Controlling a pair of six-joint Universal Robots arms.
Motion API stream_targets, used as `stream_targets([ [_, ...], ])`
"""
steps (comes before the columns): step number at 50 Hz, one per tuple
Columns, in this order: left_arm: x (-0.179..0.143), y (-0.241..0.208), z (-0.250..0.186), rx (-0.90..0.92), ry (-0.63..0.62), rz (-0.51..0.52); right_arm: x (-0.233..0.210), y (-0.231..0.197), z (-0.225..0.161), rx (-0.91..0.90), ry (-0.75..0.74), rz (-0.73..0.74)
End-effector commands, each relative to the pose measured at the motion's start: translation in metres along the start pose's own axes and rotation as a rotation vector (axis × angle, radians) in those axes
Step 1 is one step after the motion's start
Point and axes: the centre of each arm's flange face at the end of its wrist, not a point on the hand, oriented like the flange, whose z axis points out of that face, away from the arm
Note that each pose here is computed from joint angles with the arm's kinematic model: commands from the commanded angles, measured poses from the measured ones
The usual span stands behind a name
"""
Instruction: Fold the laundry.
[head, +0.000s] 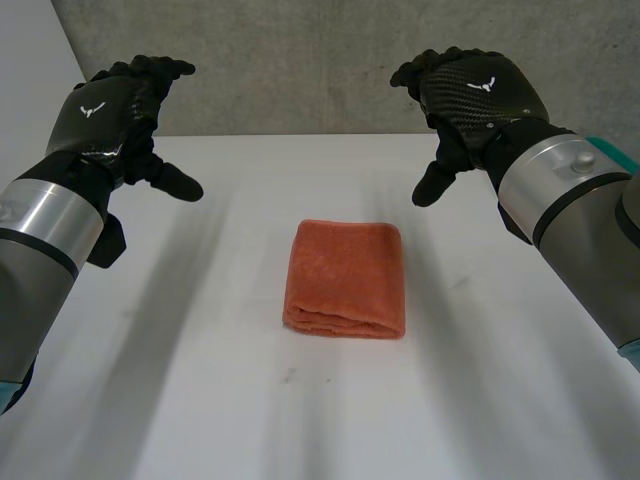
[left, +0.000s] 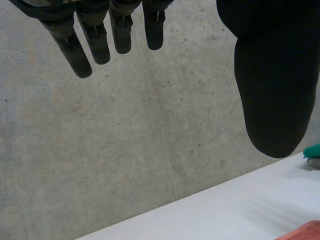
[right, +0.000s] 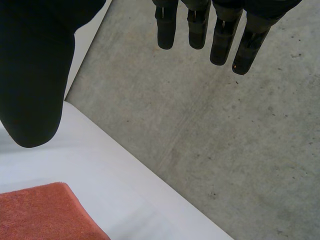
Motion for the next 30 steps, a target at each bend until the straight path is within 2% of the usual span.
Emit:
stream_targets([
  [1,-0.0004,0.0016,0.0007,0.0,0.004,-0.005,-0.0043,0.006,0.0017,-0.029,-0.016,-0.04],
  [30,-0.0004,0.0016,0.0007,-0.001,0.004,-0.005,-0.0057,0.0078,0.0011,-0.036,-0.02,-0.04],
])
